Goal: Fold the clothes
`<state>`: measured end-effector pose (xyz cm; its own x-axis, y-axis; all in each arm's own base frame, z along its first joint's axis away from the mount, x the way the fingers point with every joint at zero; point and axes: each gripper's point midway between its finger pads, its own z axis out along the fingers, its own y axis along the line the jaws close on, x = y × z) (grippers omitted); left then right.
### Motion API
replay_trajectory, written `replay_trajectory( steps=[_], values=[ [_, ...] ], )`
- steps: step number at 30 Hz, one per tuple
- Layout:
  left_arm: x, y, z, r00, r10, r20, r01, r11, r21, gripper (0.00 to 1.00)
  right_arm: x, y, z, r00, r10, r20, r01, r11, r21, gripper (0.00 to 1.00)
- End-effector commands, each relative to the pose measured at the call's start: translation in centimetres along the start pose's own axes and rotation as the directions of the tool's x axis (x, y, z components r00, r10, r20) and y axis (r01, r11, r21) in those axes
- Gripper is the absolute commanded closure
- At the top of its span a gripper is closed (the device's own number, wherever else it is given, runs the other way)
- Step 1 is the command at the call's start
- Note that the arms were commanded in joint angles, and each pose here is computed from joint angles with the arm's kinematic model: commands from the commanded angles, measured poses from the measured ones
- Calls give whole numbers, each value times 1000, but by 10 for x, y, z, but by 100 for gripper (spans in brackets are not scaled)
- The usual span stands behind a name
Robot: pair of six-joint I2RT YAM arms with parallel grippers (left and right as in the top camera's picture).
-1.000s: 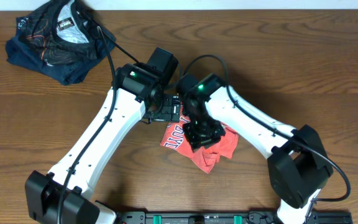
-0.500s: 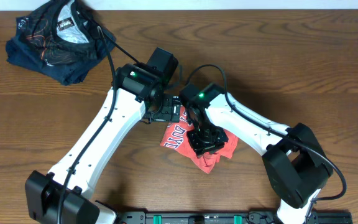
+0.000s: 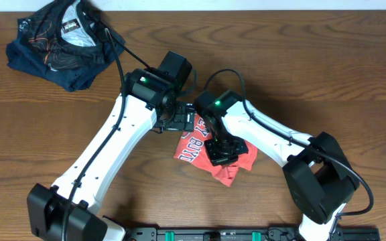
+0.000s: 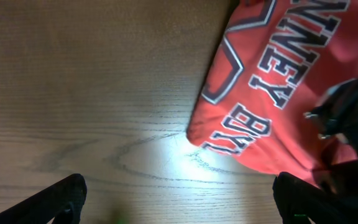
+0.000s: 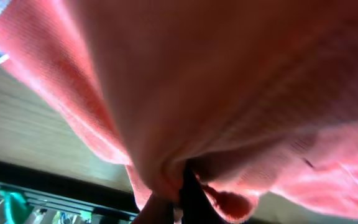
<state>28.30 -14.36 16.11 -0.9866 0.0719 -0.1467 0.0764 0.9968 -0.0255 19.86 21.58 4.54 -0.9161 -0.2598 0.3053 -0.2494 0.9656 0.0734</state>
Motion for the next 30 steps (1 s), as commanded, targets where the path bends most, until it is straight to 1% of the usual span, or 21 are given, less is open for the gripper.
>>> replay_trajectory(
  steps=[1, 5, 7, 8, 11, 13, 16, 18, 20, 24, 27, 30],
  values=[
    [0, 9, 2, 999, -31, -9, 30, 999, -19, 3, -7, -20, -15, 997, 67, 49, -69, 997, 43, 96],
    [-2, 17, 2, 998, -55, -12, 55, 998, -24, 3, -6, -31, -26, 994, 94, 62, -98, 994, 51, 88],
    [-3, 20, 2, 998, -66, -12, 65, 998, -25, 3, -4, -36, -31, 992, 103, 67, -107, 993, 54, 76],
    [-4, 22, 3, 997, -71, -12, 70, 997, -26, 3, -3, -38, -33, 992, 108, 67, -112, 992, 54, 72],
    [-5, 25, 3, 997, -81, -11, 81, 996, -27, 3, 2, -52, -36, 988, 140, 68, -147, 983, 107, 69],
    [-5, 27, 3, 996, -87, -11, 86, 996, -28, 3, 3, -65, -38, 977, 199, 81, -210, 965, 160, 71],
    [-6, 27, 3, 996, -88, -10, 88, 996, -30, 3, -1, -69, -41, 967, 232, 107, -246, 957, 150, 75],
    [-6, 28, 3, 996, -88, -8, 88, 996, -34, 3, -10, -64, -44, 962, 233, 142, -248, 963, 103, 76],
    [-7, 31, 3, 996, -90, 0, 90, 995, -51, 3, -22, -54, -49, 957, 227, 183, -235, 972, 25, 75],
    [-10, 41, 2, 993, -120, 15, 121, 989, -83, 3, -51, -33, -59, 951, 168, 260, -138, 982, -133, 73],
    [-10, 52, 2, 988, -153, 6, 153, 984, -94, 3, -65, -20, -65, 950, 120, 290, -51, 971, -232, 82],
    [-9, 70, 2, 978, -208, -8, 206, 972, -110, 3, -69, -16, -67, 951, 111, 289, -26, 958, -284, 91]
  ],
)
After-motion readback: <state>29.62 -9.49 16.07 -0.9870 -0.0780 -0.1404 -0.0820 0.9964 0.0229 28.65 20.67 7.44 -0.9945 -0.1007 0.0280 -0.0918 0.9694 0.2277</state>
